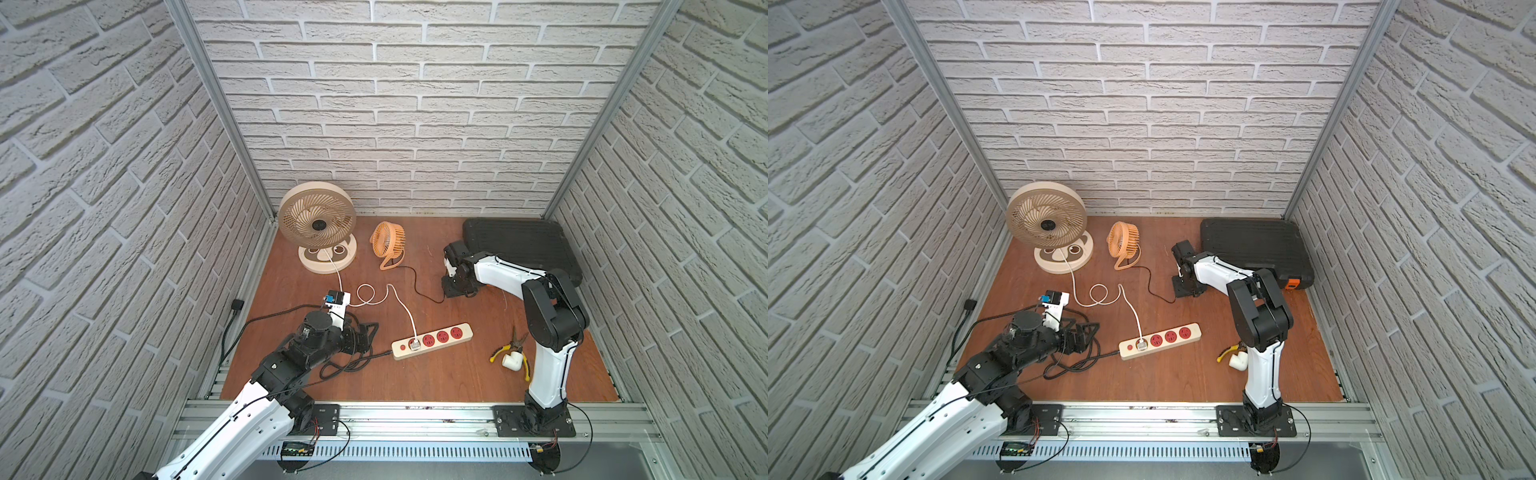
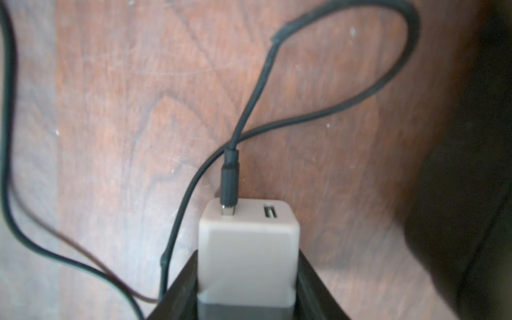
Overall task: Plug the desk fan into the power strip
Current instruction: Pick up the plug from the center of the board.
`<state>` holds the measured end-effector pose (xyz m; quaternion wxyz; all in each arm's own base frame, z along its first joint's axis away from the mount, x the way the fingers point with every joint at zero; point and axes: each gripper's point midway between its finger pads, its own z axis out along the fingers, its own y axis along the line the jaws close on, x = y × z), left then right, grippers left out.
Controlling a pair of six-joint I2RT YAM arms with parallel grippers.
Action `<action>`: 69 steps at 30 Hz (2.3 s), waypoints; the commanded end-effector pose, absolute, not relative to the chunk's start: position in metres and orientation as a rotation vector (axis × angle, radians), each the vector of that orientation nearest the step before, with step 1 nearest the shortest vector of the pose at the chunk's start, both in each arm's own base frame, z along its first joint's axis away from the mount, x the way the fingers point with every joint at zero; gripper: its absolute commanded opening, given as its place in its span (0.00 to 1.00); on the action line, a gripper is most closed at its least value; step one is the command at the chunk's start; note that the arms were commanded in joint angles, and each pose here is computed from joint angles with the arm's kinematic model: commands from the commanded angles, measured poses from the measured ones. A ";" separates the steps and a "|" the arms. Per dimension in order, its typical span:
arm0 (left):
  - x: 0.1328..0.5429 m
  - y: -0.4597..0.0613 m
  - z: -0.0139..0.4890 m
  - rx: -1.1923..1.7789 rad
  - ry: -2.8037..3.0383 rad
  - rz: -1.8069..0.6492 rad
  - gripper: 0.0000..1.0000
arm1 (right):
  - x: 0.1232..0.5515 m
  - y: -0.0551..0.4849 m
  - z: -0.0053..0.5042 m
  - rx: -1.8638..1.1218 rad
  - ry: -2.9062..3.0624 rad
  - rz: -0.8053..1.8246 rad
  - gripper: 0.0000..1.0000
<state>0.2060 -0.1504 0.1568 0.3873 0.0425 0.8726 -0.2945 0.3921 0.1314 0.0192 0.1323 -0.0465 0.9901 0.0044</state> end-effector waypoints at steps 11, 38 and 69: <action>0.246 -0.205 0.222 0.310 2.202 -0.841 0.98 | 0.360 0.155 0.098 -0.270 2.535 0.129 0.03; 0.274 -0.316 0.237 0.471 2.291 -1.405 0.48 | 0.261 0.212 0.181 -0.728 1.900 0.260 0.03; 0.259 -0.357 0.195 0.646 2.431 -1.378 0.49 | 0.258 0.223 0.178 -0.781 1.895 0.203 0.03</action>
